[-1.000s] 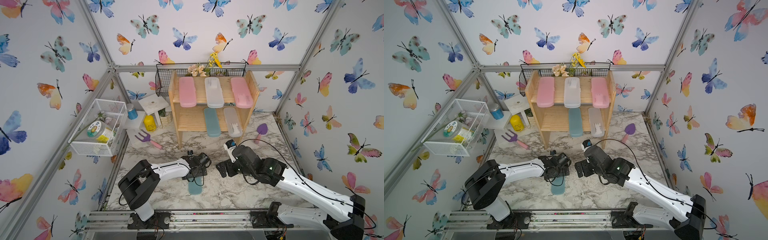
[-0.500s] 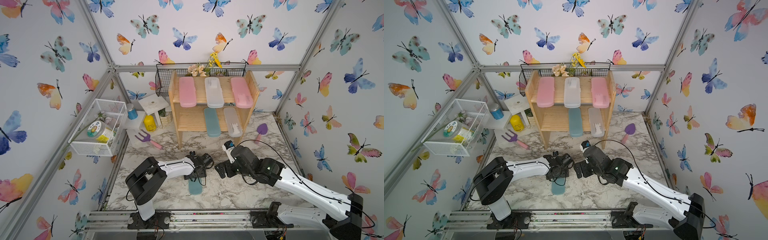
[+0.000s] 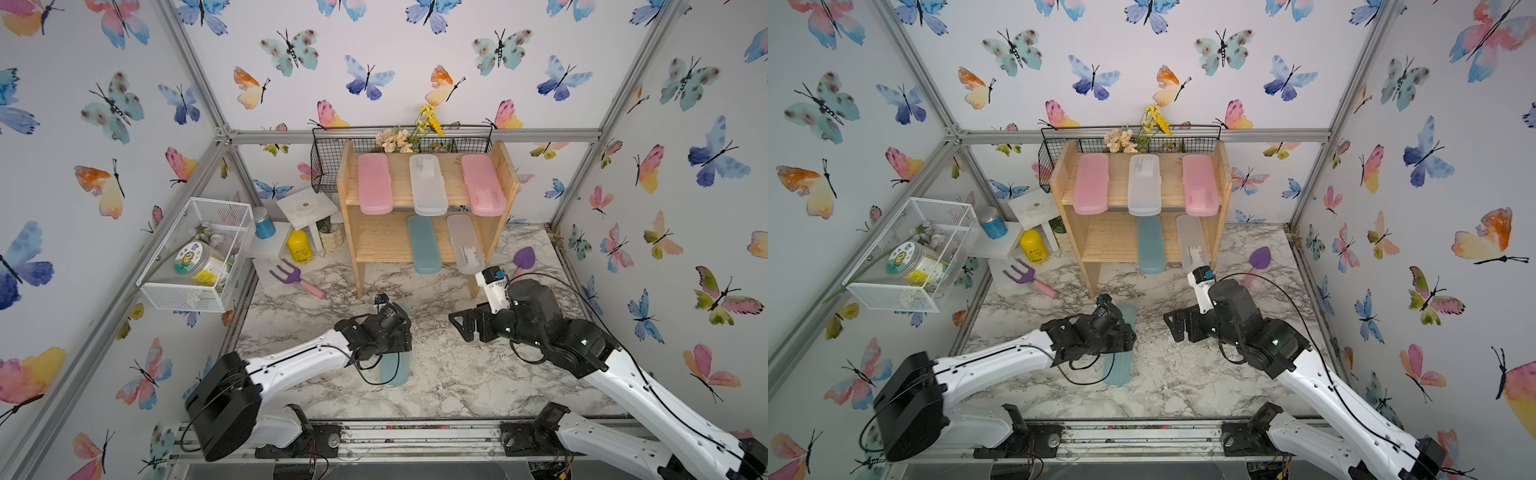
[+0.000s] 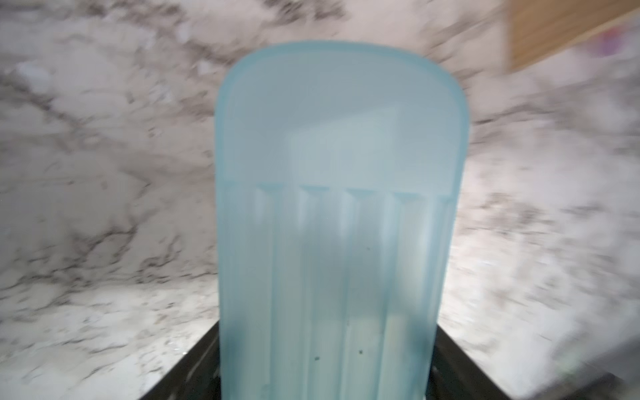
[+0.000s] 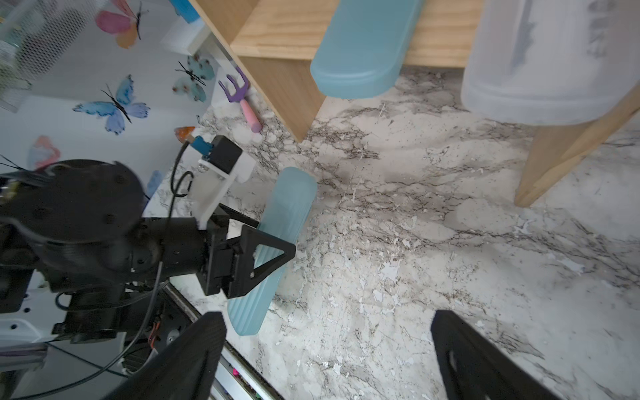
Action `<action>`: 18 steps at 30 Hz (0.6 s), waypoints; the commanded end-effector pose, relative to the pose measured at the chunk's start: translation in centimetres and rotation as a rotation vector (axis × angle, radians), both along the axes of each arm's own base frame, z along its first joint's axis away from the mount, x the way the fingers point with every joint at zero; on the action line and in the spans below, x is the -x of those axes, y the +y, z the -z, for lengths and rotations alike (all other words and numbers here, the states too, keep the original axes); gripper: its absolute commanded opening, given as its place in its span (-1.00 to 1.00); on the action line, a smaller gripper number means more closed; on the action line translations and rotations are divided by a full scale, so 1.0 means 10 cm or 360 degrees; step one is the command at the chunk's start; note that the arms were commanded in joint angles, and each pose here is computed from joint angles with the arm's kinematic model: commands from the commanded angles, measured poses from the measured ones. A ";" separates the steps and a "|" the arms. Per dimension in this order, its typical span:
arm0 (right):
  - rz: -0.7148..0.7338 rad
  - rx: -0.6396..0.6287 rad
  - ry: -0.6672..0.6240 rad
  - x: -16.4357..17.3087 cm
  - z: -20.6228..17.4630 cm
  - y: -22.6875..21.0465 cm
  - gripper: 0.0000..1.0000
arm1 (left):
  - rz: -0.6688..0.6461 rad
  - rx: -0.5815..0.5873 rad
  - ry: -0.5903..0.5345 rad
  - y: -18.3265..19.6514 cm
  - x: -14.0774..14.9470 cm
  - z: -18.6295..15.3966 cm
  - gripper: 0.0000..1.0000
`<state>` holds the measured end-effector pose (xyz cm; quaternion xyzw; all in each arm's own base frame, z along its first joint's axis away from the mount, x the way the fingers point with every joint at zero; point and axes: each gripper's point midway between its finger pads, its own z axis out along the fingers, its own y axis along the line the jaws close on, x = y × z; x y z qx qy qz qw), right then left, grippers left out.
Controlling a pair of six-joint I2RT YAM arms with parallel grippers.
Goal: Remove the pencil cases from the shelf
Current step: Pick up the pencil case from the center of the board.
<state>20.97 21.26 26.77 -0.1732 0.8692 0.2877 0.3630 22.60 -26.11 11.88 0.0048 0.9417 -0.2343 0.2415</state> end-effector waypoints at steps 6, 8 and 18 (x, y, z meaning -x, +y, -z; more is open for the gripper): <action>-0.0801 -0.0636 -0.0060 0.47 -0.87 0.53 0.98 | 0.0652 0.1125 -0.0652 -0.17 0.40 -1.68 0.44; -0.0902 -0.0707 -0.0065 0.51 -0.93 0.60 0.98 | 0.0804 0.1241 -0.0714 -0.17 0.58 -1.86 0.45; -0.1016 -0.0824 -0.0126 0.36 -1.03 0.81 0.98 | 0.1147 0.1559 -0.0777 -0.16 1.02 -2.17 0.45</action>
